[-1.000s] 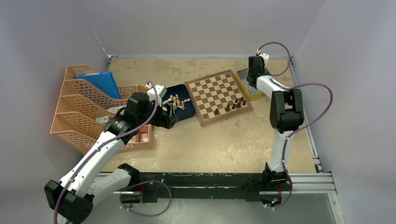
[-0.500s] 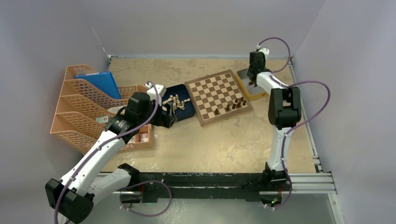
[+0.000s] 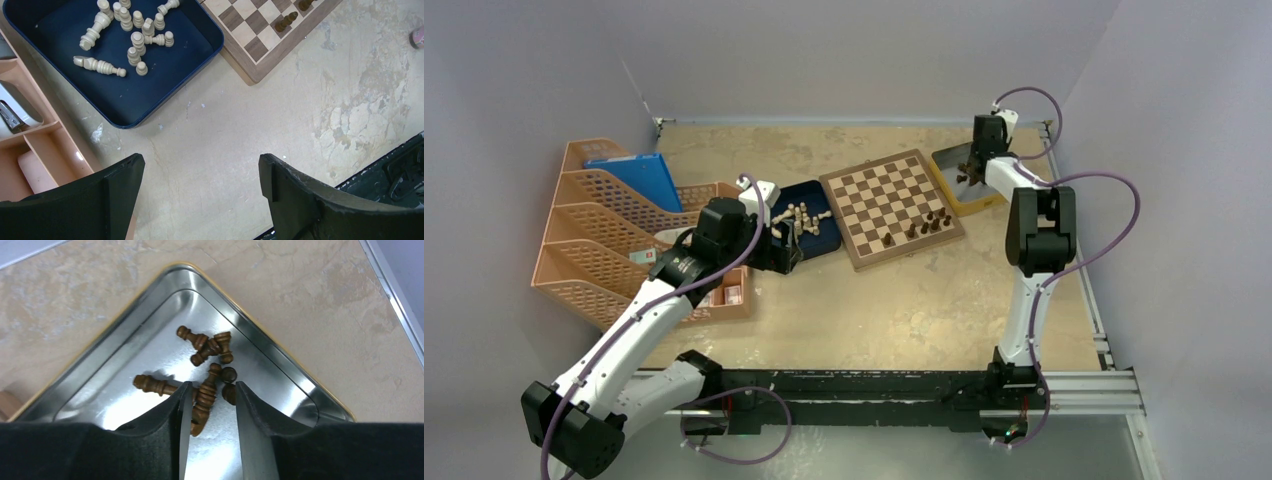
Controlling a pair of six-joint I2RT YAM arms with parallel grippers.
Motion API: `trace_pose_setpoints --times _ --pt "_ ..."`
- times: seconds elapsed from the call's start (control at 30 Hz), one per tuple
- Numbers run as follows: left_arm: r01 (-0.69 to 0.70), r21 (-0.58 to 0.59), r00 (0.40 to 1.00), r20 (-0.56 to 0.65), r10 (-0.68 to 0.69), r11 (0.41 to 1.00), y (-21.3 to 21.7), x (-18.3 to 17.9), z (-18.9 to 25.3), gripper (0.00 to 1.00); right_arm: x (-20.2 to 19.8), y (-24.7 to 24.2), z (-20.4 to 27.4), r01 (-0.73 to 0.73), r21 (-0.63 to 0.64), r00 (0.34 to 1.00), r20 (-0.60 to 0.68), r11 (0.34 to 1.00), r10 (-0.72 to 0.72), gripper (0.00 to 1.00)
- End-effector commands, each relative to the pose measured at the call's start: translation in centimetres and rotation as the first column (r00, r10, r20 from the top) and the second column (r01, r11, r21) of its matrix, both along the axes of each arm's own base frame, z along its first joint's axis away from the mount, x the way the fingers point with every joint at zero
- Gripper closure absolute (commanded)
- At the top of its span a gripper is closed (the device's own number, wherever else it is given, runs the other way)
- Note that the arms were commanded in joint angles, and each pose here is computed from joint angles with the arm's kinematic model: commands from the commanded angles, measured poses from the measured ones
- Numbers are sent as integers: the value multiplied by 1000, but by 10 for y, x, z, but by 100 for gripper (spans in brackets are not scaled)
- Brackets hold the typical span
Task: Set up the chess pieces on the board
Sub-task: Pick up the chess piece from the storage box.
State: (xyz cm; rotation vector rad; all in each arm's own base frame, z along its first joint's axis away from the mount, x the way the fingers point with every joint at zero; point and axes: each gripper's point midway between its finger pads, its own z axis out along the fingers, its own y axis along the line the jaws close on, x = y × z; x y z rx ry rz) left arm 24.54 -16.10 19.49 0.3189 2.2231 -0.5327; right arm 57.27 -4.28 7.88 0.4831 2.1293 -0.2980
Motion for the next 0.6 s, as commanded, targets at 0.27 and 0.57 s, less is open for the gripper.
trace_pose_setpoints --times 0.27,0.57 --pt "-1 -16 999 51 2 1000 -3 8 14 15 2 -4 15 -6 68 998 64 998 2 58" --pt "-5 -12 999 48 6 1000 -3 8 13 15 0 -24 -2 22 77 999 38 997 -25 58"
